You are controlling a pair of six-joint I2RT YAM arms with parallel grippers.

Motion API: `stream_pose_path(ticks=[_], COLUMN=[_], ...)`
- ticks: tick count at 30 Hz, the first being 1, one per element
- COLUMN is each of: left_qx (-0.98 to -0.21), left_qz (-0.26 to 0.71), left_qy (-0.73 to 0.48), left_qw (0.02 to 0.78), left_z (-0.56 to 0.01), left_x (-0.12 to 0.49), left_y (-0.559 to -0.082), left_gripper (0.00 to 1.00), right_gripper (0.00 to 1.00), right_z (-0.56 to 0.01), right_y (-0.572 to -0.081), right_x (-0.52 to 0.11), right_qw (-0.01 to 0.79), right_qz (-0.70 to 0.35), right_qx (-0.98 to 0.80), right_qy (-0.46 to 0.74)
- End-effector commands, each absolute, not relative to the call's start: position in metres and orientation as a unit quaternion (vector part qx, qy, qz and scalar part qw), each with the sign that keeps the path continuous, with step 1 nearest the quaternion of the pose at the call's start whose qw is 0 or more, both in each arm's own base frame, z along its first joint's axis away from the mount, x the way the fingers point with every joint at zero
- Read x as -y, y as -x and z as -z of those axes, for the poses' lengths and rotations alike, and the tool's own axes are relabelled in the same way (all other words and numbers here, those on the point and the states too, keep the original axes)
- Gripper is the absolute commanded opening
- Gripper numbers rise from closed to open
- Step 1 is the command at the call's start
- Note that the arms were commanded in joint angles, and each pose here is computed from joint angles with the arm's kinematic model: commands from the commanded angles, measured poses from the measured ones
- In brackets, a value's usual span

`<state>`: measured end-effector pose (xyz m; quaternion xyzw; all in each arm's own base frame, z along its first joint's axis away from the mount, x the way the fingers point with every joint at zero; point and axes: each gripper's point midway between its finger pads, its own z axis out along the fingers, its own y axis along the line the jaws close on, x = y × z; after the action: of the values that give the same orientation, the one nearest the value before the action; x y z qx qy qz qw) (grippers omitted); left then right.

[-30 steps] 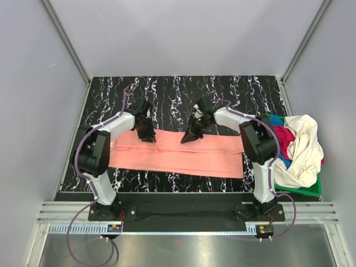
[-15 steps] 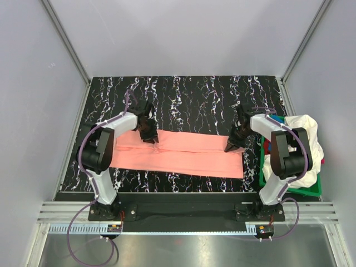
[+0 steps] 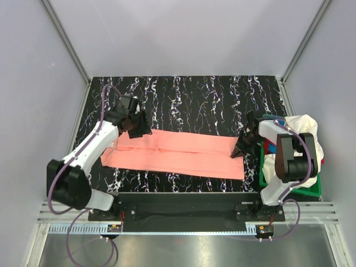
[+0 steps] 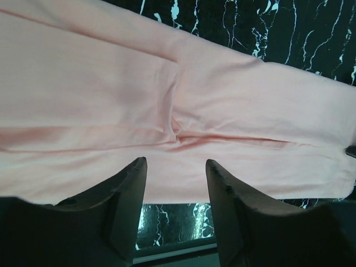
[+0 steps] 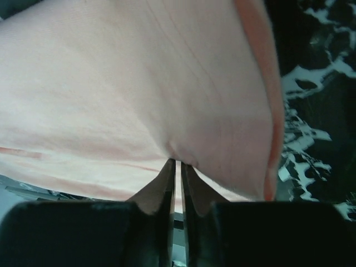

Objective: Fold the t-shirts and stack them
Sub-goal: Fold the tshirt

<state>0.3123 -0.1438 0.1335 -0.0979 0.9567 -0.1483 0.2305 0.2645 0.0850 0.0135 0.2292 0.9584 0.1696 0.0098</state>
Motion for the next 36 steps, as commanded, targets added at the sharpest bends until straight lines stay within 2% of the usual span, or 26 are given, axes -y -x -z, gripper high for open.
stream_pose_path(ticks=[1,3,8,18,22,23,26,29,36], left_qx=[-0.960,-0.957,-0.947,-0.925,-0.918,-0.916,-0.904,-0.882,-0.863], left_qz=[0.116,0.118,0.142,0.120,0.096,0.088,0.086,0.091,0.078], left_qy=[0.131,0.156,0.214,0.325,0.346,0.355,0.389,0.438,0.493], left_qw=[0.220,0.214,0.194,0.158,0.170,0.168,0.154,0.147,0.082], left_z=[-0.130,-0.124,-0.111,-0.100,-0.106,-0.104,-0.097,-0.088,-0.062], left_x=[0.121,0.113,0.101,0.075,0.062,0.059,0.054,0.053,0.062], left_y=[-0.282,-0.267,-0.249,-0.244,-0.248,-0.248,-0.252,-0.265,-0.287], left_gripper=[0.53,0.54,0.54,0.60,0.66,0.74,0.78,0.90,0.94], right_gripper=[0.16,0.22,0.23,0.22,0.22,0.23,0.25,0.27,0.39], right_z=[-0.040,-0.053,-0.058,-0.009,-0.019,-0.025,-0.048,-0.073,-0.108], right_y=[-0.268,-0.270,-0.276,-0.267,-0.262,-0.266,-0.272,-0.280,-0.291], right_x=[-0.073,-0.067,-0.044,-0.032,-0.033,-0.034,-0.038,-0.042,-0.075], right_qw=[0.061,0.071,0.105,0.052,0.063,0.070,0.094,0.125,0.167], right_qz=[-0.152,-0.134,-0.074,-0.027,-0.033,-0.037,-0.054,-0.071,-0.095], right_qx=[-0.962,-0.962,-0.963,-0.966,-0.966,-0.966,-0.965,-0.961,-0.966], right_qy=[-0.218,-0.226,-0.238,-0.250,-0.248,-0.246,-0.237,-0.238,-0.175])
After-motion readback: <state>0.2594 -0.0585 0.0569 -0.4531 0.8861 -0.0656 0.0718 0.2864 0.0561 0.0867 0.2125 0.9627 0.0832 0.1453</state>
